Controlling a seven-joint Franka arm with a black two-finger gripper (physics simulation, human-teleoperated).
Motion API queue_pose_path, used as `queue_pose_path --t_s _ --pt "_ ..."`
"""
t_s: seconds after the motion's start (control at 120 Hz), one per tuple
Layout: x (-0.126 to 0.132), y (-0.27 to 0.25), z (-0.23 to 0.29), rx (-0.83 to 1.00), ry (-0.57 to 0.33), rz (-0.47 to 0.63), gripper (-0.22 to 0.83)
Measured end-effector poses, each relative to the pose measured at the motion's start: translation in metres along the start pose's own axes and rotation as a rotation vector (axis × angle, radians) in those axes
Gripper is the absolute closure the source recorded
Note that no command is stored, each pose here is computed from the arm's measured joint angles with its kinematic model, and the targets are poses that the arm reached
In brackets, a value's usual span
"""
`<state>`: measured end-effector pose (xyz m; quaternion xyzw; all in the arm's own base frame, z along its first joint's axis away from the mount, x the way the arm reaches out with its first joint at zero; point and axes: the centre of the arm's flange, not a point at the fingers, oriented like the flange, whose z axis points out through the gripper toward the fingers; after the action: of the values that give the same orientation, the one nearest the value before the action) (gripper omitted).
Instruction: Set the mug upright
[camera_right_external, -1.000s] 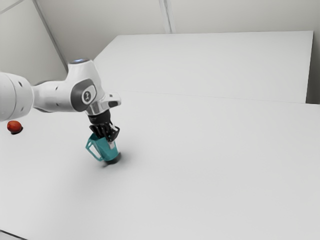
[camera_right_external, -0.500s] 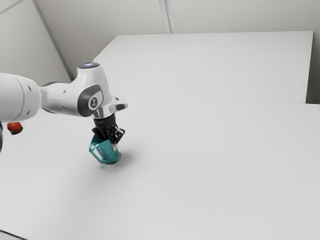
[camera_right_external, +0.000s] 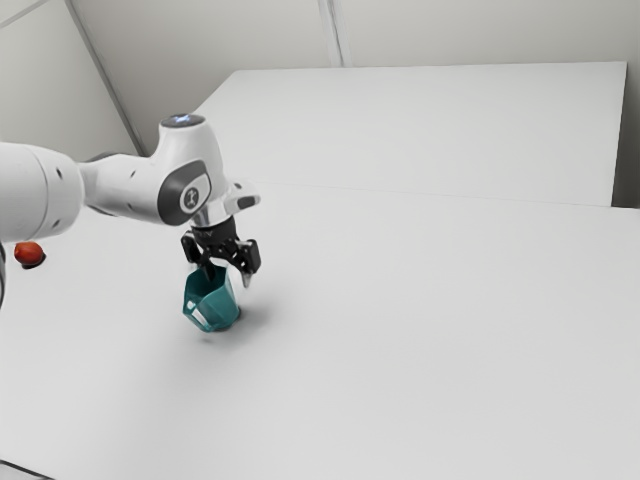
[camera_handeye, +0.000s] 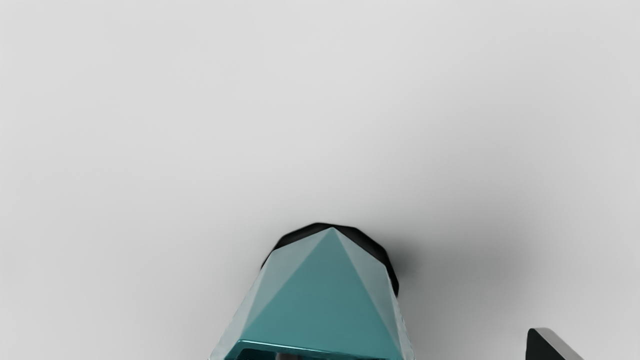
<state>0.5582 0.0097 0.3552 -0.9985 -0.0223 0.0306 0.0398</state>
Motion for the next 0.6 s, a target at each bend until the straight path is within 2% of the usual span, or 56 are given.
queue_pose_path --t_s 0.167,0.417,0.6 --pt "0.004 -0.002 -0.031 -0.005 0.048 -0.015 0.06" --pt "0.021 -0.010 -0.131 0.022 0.140 -0.002 0.02" --pt "0.023 -0.022 -0.212 0.056 0.181 0.004 0.01"
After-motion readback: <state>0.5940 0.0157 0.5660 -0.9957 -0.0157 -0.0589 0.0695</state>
